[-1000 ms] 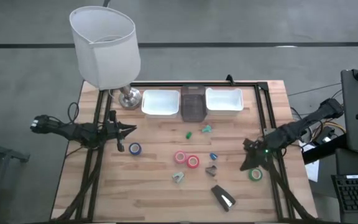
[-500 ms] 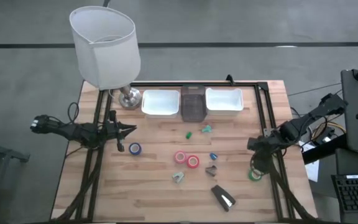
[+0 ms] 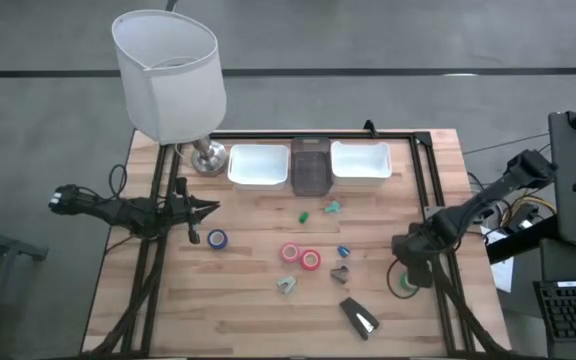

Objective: Pick and place Stapler, Stapler remover, tape
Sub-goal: Put the green tape into the right white bin

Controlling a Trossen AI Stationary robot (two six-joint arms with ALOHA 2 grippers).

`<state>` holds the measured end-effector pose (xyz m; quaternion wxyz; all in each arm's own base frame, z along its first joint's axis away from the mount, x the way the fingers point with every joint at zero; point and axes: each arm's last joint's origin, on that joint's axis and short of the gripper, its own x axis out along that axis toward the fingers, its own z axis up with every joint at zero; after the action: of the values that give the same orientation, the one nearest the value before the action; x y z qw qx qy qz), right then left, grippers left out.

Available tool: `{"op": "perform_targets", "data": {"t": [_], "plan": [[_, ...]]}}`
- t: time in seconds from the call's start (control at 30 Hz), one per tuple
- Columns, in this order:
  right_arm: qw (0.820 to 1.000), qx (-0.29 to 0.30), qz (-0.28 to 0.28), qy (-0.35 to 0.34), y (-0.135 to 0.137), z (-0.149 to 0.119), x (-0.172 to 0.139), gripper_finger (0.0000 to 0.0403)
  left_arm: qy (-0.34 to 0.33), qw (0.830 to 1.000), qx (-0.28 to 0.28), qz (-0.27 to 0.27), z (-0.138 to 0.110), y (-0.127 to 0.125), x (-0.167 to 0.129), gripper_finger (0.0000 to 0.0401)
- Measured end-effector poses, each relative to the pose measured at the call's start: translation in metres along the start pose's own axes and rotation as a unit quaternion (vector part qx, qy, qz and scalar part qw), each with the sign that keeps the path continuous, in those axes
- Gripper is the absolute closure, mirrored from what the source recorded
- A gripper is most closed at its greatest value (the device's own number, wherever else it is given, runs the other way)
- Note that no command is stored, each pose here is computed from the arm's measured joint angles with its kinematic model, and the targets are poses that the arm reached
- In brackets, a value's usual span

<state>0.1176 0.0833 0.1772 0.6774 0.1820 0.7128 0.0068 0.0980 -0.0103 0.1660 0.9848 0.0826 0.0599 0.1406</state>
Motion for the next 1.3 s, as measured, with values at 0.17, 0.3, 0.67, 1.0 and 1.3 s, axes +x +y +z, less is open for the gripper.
{"op": "perform_targets", "data": {"t": [0.17, 0.3, 0.67, 1.0, 1.3], "plan": [[1.0, -0.017, -0.003, 0.012, 0.006, 0.0, 0.006, 0.0223, 0.0, 1.0, 0.0, 0.0, 0.0, 0.0, 0.0, 0.0369], [0.999, -0.018, -0.022, 0.025, 0.007, 0.0, 0.014, 0.0227, 0.0, 1.0, 0.0, 0.0, 0.0, 0.0, 0.0, 0.0369], [0.999, 0.0, -0.038, 0.036, 0.007, 0.006, 0.035, 0.0234, 0.0, 1.0, 0.0, 0.0, 0.0, 0.0, 0.0, 0.0369], [0.999, 0.009, -0.035, 0.033, 0.011, 0.013, 0.045, 0.0294, 0.0, 1.0, 0.0, 0.0, 0.0, 0.0, 0.0, 0.0369], [1.0, 0.015, -0.019, 0.015, 0.013, 0.018, 0.04, 0.0358, -0.002, 1.0, -0.002, 0.0, 0.001, 0.0, 0.0, 0.0369]]}}
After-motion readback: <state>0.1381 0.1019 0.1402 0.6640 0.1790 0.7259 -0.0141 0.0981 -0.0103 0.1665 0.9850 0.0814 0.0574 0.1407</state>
